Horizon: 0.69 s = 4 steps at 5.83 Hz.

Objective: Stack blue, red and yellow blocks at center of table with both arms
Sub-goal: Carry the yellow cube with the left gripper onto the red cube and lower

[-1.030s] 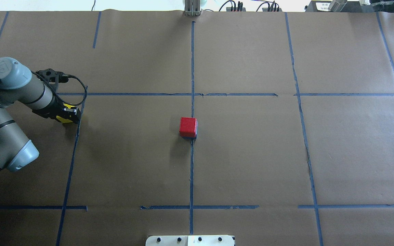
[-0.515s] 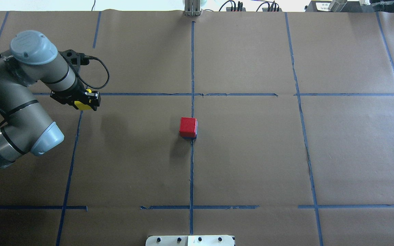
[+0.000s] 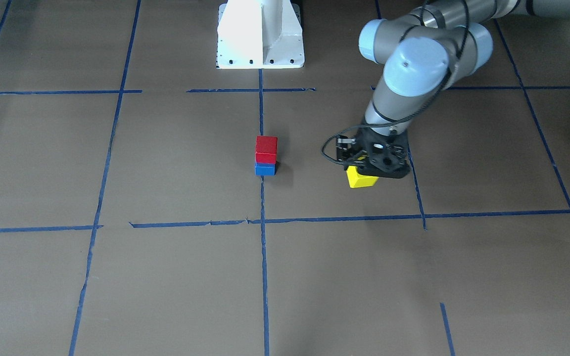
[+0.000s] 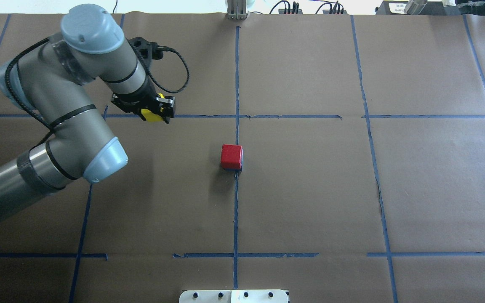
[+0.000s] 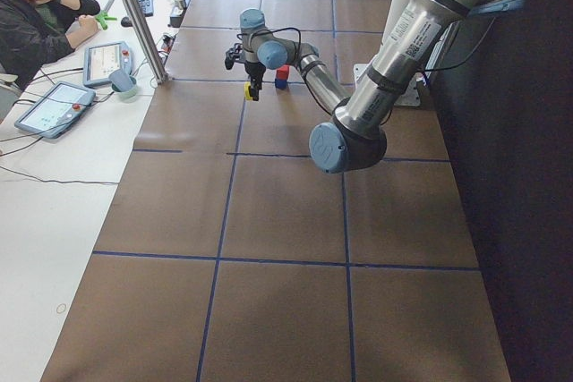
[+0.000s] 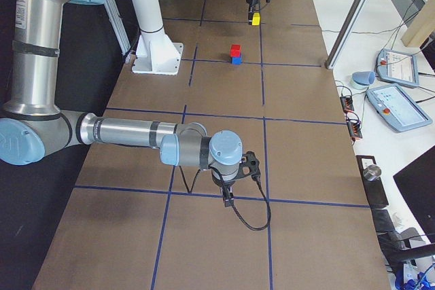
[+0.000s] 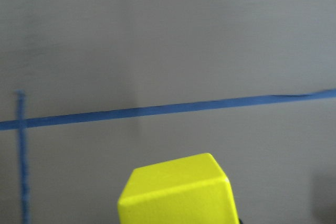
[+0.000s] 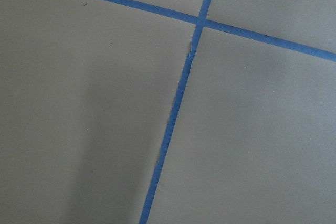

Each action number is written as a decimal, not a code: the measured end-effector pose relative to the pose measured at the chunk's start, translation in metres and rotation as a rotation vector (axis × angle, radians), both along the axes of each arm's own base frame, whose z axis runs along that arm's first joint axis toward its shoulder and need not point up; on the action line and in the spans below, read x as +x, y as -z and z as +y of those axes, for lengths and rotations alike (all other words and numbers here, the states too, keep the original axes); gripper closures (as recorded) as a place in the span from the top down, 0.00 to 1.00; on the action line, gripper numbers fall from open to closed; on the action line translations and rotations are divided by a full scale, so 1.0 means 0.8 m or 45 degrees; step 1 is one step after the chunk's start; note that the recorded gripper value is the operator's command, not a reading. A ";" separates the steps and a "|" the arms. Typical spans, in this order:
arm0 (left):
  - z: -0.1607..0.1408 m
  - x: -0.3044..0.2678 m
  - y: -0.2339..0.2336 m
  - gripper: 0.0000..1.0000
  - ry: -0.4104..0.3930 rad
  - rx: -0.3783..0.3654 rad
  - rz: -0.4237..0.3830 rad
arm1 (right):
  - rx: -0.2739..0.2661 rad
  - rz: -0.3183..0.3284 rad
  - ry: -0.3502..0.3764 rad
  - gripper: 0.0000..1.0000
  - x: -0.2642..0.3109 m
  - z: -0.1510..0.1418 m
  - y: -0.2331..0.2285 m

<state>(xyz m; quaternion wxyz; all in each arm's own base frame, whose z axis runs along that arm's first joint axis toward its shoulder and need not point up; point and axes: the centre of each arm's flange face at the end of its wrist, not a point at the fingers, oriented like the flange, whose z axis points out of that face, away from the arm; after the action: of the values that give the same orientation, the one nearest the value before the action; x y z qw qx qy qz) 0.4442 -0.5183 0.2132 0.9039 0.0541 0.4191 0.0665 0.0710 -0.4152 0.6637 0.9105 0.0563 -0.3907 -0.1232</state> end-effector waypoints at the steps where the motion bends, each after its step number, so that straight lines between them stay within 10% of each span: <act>1: 0.028 0.040 0.053 0.05 -0.054 0.043 0.028 | 0.000 0.000 0.000 1.00 0.000 0.000 0.000; 4: 0.086 0.141 0.122 0.07 -0.073 0.113 -0.023 | -0.002 0.000 0.000 1.00 0.000 0.000 0.000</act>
<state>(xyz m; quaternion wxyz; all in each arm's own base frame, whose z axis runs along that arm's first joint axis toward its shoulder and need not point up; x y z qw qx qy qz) 0.5572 -0.4492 0.1158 0.9021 0.0817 0.4088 0.1113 0.0710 -0.4151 0.6638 0.9105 0.0558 -0.3908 -0.1229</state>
